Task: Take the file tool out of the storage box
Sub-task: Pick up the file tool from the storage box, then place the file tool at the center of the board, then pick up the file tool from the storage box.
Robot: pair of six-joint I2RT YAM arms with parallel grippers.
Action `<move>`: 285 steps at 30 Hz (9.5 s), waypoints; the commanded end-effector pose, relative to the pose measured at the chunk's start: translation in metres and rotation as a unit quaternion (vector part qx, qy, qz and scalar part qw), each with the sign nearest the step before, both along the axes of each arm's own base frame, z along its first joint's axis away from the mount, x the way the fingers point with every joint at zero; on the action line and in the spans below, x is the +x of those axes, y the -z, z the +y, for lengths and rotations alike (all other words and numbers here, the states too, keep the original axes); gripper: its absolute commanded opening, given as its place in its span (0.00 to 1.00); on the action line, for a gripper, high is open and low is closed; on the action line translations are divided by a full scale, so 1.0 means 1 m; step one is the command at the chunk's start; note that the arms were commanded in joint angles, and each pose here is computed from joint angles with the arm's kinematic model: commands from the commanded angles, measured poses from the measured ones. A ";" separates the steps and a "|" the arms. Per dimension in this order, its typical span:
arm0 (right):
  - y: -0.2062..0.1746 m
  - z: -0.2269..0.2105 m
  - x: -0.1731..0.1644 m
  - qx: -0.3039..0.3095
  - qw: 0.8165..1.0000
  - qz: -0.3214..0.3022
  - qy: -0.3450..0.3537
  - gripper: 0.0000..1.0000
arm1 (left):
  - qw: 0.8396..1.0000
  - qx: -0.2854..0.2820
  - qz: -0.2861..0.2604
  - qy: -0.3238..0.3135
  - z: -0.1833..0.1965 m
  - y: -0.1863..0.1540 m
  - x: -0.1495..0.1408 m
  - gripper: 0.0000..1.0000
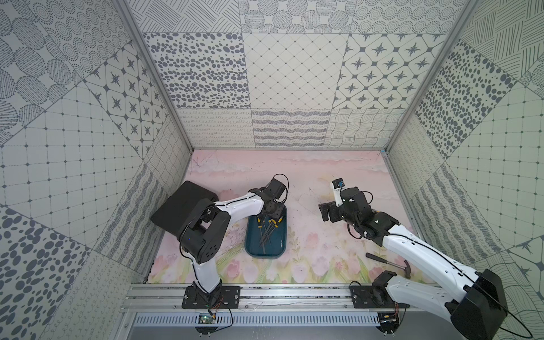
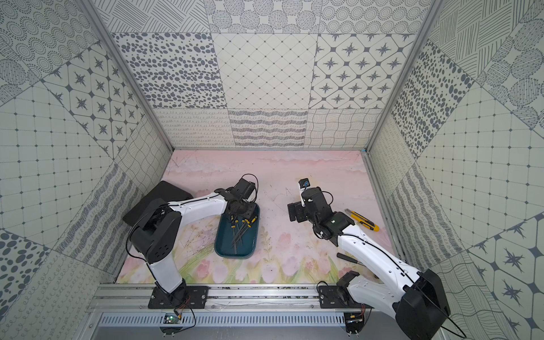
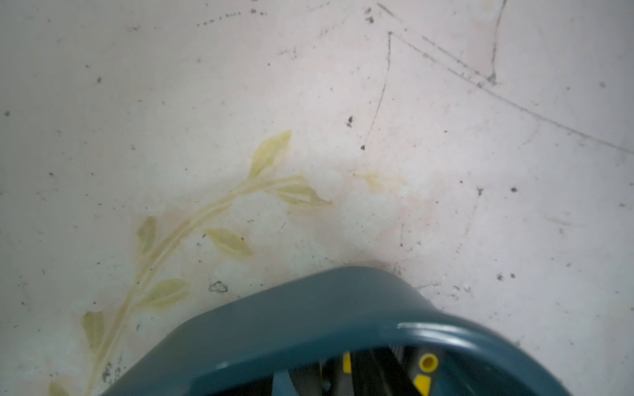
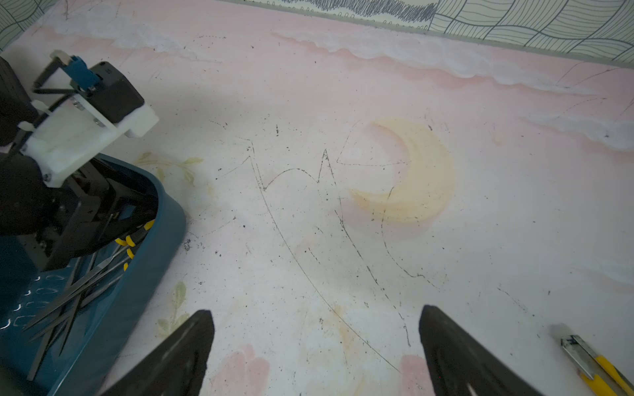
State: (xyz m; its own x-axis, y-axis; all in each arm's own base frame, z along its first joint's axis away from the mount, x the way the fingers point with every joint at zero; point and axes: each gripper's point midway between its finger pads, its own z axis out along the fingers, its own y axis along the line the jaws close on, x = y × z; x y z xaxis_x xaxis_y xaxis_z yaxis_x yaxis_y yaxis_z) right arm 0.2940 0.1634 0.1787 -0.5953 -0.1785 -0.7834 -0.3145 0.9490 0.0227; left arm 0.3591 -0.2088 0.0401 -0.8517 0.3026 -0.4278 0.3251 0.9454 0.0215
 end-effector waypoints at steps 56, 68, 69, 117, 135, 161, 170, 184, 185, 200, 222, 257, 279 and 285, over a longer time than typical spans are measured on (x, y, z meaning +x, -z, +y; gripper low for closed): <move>-0.095 0.144 -0.127 0.440 0.817 0.113 -0.354 0.96 | 0.861 -0.503 -0.052 0.056 -0.056 -0.270 -0.075 0.05; -0.142 0.159 -0.144 0.484 0.772 0.100 -0.400 0.74 | 0.774 -0.618 -0.092 0.101 -0.060 -0.346 -0.095 0.06; -0.144 0.160 -0.145 0.487 0.769 0.099 -0.402 0.72 | 0.769 -0.624 -0.093 0.102 -0.060 -0.348 -0.095 0.06; -0.171 0.164 -0.145 0.507 0.756 0.077 -0.406 0.00 | 0.722 -0.661 -0.175 0.110 -0.042 -0.365 -0.097 0.10; -0.070 0.070 -0.060 0.221 0.970 0.058 -0.084 0.00 | 0.880 -0.441 -0.175 0.016 -0.009 -0.321 -0.080 0.99; 0.082 -0.052 0.015 -0.058 0.964 0.230 0.121 0.00 | 0.953 -0.283 -0.080 -0.078 0.027 -0.190 -0.101 0.99; 0.113 -0.055 0.020 -0.072 0.955 0.263 0.115 0.00 | 0.953 -0.287 -0.058 -0.078 0.025 -0.177 -0.110 0.99; 0.145 -0.062 0.013 -0.083 0.936 0.319 0.125 0.00 | 0.965 -0.248 -0.037 -0.074 0.026 -0.147 -0.114 0.99; 0.148 -0.062 0.011 -0.085 0.933 0.326 0.125 0.00 | 0.965 -0.248 -0.038 -0.073 0.026 -0.148 -0.114 0.99; 0.161 -0.070 0.003 -0.106 0.921 0.351 0.134 0.07 | 0.972 -0.216 -0.026 -0.092 0.028 -0.126 -0.107 0.99; 0.043 -0.014 0.002 0.033 0.975 0.217 0.026 0.61 | 0.991 -0.062 0.024 -0.115 0.028 -0.066 -0.056 0.63; -0.005 0.002 -0.026 0.099 0.984 0.148 -0.023 0.96 | 0.981 0.029 0.080 -0.171 0.054 0.014 -0.001 0.29; -0.025 0.030 -0.046 0.160 0.975 0.125 -0.094 0.95 | 0.986 -0.072 0.054 -0.138 0.024 -0.039 -0.009 0.06; -0.061 0.076 -0.081 0.303 0.916 0.134 -0.226 0.95 | 0.968 -0.225 -0.004 -0.113 -0.003 -0.127 -0.018 0.06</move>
State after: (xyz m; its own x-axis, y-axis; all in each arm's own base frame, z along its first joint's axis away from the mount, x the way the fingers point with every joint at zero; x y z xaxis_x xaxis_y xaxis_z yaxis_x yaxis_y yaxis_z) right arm 0.2303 0.2077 0.2103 -0.7645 -0.0551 -0.6423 -0.4791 0.7153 0.5088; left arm 0.3500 -0.1821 0.1127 -0.9025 -0.0409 -0.4287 0.0404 0.9831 -0.1788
